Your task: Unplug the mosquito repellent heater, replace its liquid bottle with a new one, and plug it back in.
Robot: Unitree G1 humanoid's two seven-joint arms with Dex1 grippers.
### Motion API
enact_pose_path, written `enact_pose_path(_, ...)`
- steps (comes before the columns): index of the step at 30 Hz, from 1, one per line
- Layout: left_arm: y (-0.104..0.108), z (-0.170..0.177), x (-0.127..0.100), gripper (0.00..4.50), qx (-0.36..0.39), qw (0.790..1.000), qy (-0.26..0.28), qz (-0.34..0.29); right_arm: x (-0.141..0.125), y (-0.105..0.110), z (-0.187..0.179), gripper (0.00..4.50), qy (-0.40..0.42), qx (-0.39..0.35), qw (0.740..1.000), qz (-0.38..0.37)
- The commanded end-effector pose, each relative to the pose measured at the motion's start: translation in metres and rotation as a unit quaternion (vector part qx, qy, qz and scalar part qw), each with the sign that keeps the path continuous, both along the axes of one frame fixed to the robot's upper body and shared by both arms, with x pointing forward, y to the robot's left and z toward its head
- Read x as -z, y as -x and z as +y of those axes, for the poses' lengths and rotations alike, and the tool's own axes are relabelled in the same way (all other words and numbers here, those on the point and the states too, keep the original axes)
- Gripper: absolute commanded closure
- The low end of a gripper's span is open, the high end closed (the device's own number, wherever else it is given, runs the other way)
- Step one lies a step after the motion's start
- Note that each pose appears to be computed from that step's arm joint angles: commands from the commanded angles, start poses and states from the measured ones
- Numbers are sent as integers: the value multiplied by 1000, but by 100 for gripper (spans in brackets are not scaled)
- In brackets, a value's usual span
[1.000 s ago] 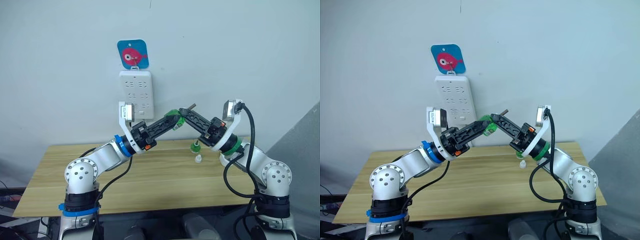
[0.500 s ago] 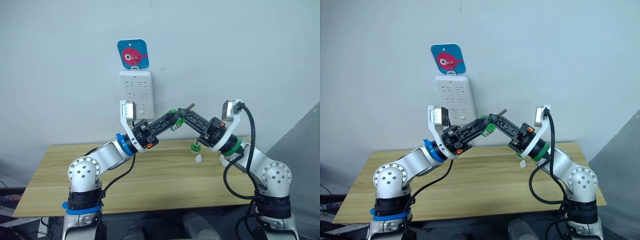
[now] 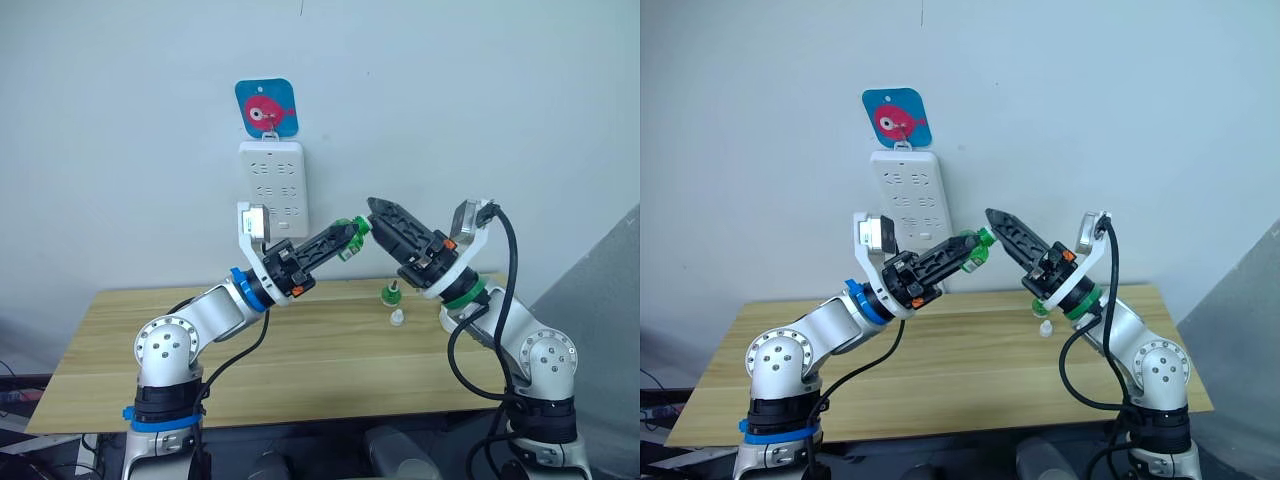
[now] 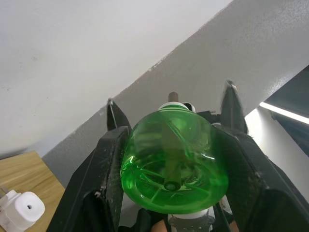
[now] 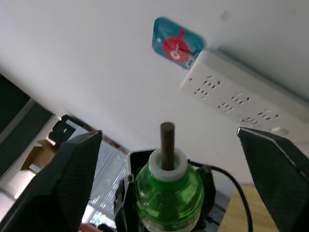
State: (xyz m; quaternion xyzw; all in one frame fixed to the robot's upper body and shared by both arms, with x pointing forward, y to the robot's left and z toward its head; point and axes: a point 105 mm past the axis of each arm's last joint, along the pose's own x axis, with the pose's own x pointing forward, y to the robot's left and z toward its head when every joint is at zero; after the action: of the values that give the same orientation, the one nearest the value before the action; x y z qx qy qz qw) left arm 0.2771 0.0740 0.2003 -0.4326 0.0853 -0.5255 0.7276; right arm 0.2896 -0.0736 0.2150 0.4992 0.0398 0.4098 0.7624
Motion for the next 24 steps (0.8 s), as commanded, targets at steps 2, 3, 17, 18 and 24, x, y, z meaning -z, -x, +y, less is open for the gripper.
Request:
enact_pose_path(2, -4, 14, 2, 213, -21, 1000, -16, -4, 6, -10, -43, 0, 98, 100, 990, -23)
enact_pose_path(3, -4, 16, 5, 213, -23, 999, -28, -5, 12, -11, -49, 0, 139, 110, 984, -27)
enact_pose_path(17, 50, 22, 91, 213, 101, 935, -300, -160, 138, -36, -154, 0, 641, 119, 753, 90)
enact_pose_path(18, 52, 21, 92, 213, 102, 934, -300, -165, 138, -37, -156, 0, 650, 113, 746, 87)
enact_pose_path(24, 63, 18, 103, 213, 107, 929, -306, -179, 156, -38, -169, 0, 707, 63, 688, 148)
